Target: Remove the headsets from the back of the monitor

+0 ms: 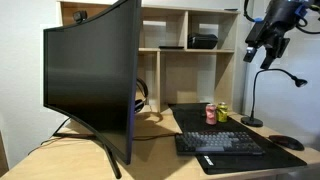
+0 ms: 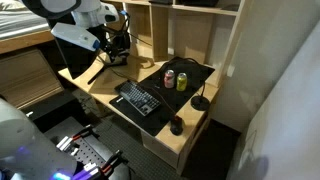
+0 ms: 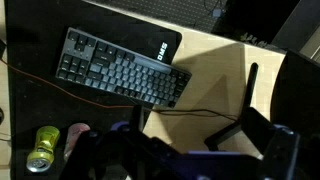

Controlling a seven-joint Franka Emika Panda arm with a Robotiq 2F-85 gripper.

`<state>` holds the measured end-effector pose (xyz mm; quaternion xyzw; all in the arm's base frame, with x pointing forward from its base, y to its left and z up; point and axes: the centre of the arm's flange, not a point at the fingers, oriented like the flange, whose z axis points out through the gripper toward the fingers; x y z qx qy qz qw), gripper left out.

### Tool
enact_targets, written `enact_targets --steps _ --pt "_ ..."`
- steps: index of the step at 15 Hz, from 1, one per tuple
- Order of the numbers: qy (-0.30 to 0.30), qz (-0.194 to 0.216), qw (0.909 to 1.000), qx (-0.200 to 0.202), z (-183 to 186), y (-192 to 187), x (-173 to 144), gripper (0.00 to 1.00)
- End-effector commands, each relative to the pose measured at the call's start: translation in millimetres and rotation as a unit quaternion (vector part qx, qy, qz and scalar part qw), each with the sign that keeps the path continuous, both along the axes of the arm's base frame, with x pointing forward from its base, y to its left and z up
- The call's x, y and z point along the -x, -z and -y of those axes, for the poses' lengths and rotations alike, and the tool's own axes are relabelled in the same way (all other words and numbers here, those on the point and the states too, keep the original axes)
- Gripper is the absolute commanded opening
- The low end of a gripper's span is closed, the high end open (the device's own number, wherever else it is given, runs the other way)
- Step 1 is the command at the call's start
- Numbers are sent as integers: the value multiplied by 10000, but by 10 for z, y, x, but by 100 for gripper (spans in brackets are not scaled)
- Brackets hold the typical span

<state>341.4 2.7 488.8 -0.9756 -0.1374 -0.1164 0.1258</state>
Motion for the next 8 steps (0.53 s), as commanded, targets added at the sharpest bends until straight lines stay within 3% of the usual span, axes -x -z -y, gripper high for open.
enact_targets --steps 1,3,4,8 --pt "0 0 10000 0 0 0 0 100" --pt "-104 -157 9997 168 22 -1 20 100" --pt "-472 -181 9984 260 46 3 32 100" --pt "-1615 151 9859 419 107 34 -1 100"
